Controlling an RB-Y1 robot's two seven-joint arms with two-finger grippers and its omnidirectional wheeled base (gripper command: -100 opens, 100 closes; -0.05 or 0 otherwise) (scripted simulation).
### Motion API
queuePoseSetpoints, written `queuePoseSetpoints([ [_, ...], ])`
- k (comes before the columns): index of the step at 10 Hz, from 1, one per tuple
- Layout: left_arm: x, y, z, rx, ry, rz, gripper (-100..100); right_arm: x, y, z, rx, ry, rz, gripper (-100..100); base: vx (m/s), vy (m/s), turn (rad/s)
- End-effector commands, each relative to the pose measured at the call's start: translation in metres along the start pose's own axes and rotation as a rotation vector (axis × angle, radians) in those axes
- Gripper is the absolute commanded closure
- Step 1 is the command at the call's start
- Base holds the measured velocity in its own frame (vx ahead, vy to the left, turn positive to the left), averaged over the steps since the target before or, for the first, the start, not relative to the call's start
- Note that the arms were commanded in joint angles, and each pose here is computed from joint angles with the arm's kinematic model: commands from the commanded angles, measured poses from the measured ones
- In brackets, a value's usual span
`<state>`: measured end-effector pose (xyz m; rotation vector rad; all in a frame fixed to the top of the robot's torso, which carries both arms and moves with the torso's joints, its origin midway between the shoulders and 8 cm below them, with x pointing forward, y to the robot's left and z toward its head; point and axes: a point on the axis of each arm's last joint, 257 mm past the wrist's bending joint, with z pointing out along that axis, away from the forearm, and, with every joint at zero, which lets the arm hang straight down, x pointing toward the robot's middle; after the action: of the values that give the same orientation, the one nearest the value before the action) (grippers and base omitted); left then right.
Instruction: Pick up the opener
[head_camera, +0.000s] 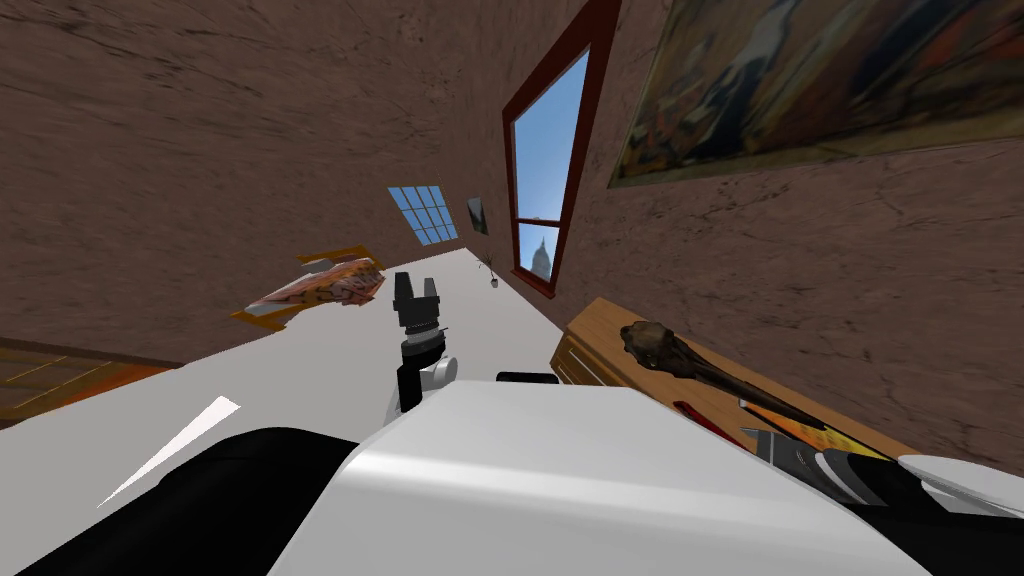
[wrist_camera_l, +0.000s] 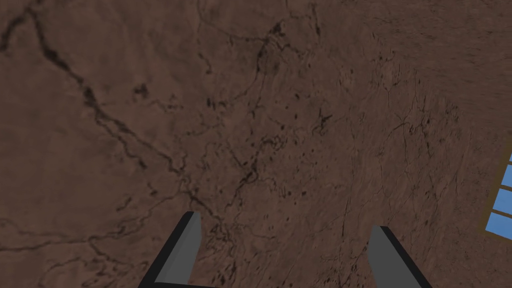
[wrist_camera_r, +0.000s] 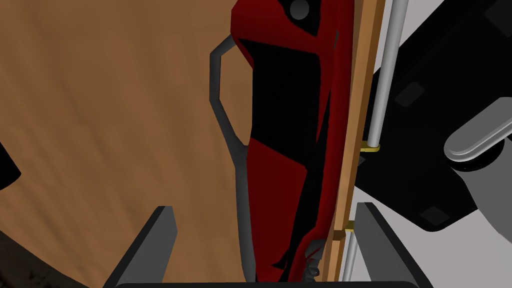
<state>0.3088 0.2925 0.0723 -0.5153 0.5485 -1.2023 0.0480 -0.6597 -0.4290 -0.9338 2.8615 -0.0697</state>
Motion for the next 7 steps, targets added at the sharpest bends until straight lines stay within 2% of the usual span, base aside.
queuePoseSetpoints([
  [1, 0.0, 0.0, 0.0, 0.0, 0.0, 0.0, 0, -0.01, 0.003, 0.005, 0.0, 0.0, -0.02, -100, 0.048, -0.046, -0.137],
  [6, 0.0, 0.0, 0.0, 0.0, 0.0, 0.0, 0, -0.035, 0.013, 0.015, -0.006, -0.009, -0.066, -100, 0.035, -0.033, -0.106],
  [7, 0.0, 0.0, 0.0, 0.0, 0.0, 0.0, 0, -0.032, 0.011, 0.013, -0.007, -0.009, -0.061, -100, 0.013, -0.012, -0.032],
])
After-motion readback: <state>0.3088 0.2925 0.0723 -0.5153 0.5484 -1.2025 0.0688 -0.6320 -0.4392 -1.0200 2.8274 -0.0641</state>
